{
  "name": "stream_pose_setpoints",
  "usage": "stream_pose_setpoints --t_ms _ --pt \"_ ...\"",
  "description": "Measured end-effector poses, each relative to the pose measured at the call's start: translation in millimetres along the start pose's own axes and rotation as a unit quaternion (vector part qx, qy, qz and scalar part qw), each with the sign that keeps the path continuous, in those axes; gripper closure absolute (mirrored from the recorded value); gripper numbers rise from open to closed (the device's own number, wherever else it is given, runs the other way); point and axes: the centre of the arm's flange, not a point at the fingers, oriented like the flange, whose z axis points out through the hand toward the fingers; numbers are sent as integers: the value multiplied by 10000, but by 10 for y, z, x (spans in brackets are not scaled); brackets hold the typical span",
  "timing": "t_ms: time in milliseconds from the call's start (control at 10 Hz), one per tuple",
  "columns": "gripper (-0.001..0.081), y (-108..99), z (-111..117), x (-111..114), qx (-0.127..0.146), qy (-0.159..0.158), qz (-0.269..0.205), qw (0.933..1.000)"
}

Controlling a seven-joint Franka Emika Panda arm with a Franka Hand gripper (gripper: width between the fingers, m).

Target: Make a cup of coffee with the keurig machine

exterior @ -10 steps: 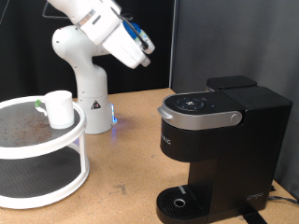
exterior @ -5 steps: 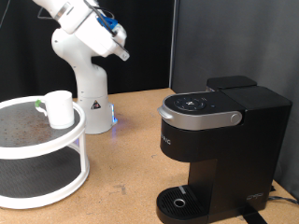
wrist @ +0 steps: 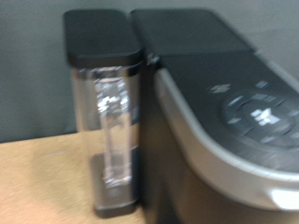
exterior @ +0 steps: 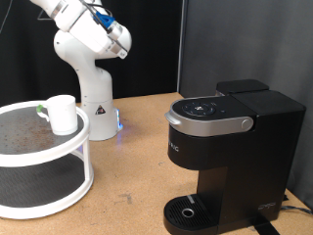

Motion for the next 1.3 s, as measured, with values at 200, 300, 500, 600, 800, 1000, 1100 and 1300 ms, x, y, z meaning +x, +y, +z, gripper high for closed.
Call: stream_pose_setpoints --t_ms 200,300,500,600,800,1000,1100,1300 --pt "803 27 -91 -222 244 -394 217 9987" --pt "803 61 -185 -348 339 -447 323 9979" --pt "803 119 -389 -556 356 -380 291 9982" --pt "803 125 -485 -675 453 -421 193 9979" --pt "803 137 -684 -911 573 -471 -35 9972" --pt "803 111 -746 -970 571 -408 -110 9975" --pt "803 121 -743 -983 580 -405 -88 9975" --pt "803 189 -835 -1137 634 -219 37 9977"
